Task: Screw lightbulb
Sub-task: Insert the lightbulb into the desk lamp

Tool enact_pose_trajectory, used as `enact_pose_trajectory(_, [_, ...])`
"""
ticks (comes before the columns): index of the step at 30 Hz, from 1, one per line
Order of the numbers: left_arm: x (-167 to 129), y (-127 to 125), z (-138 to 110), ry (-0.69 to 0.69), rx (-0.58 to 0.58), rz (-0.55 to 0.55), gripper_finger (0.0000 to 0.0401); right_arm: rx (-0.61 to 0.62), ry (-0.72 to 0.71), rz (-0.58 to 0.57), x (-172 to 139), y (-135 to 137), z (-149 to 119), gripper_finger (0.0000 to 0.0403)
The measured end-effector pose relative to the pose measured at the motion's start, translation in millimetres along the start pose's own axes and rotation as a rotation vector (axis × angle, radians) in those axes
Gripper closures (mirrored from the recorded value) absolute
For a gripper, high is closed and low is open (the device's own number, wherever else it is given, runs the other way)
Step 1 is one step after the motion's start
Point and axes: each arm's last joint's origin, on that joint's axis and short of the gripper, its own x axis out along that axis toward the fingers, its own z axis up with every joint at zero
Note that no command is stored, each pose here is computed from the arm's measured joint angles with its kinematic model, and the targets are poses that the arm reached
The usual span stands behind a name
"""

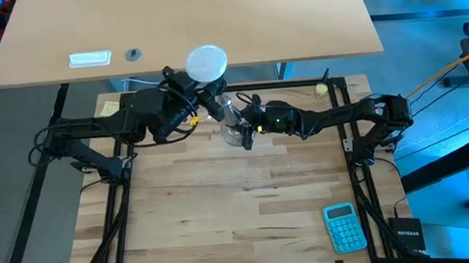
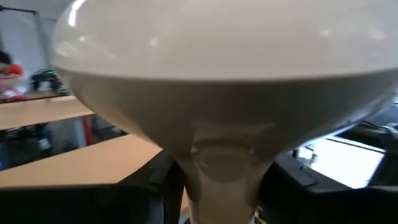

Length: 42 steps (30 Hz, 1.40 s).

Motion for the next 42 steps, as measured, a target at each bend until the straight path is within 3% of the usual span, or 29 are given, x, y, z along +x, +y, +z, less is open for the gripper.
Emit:
enact_pose_trajectory(4, [-9.4, 0.1, 7.2, -0.020, 0.000, -0.148, 0.0256, -0.012, -0.028, 0.111, -9.1, 12.0, 10.6, 0.0242])
enact_pose_trajectory(8, [-16.3, -3.8, 12.8, -0.057, 0.001, -0.403, 0.0256, -0.035, -0.091, 0.391, -21.1, 25.2, 23.7, 0.0242])
enact_pose_trajectory(15, [-20.6, -12.7, 11.3, -0.086, 0.014, -0.762, 0.0258, -0.007, -0.064, 0.757, -32.8, 46.9, 26.9, 0.0242])
enact_pose_trajectory(22, [-24.0, -22.4, 4.2, -0.113, 0.075, -1.111, 0.0258, 0.010, -0.022, 0.987, -42.8, 74.5, 24.4, 0.0242])
enact_pose_trajectory(27, [-22.9, -32.3, -8.0, -0.113, 0.141, -1.292, 0.0259, 0.022, 0.073, 1.102, -49.0, 87.1, 15.9, 0.0242])
enact_pose_trajectory(30, [-22.0, -33.9, -9.8, -0.123, 0.153, -1.314, 0.0259, 0.017, 0.077, 1.090, -49.5, 89.1, 15.3, 0.0242])
enact_pose_trajectory(34, [-20.0, -33.2, -7.0, -0.122, 0.114, -1.253, 0.0258, -0.006, 0.048, 1.016, -47.3, 87.5, 17.2, 0.0242])
enact_pose_trajectory(42, [-18.6, -24.8, -5.3, -0.065, 0.096, -1.114, 0.0128, -0.065, 0.015, 0.749, -39.1, 72.7, 21.8, 0.0242])
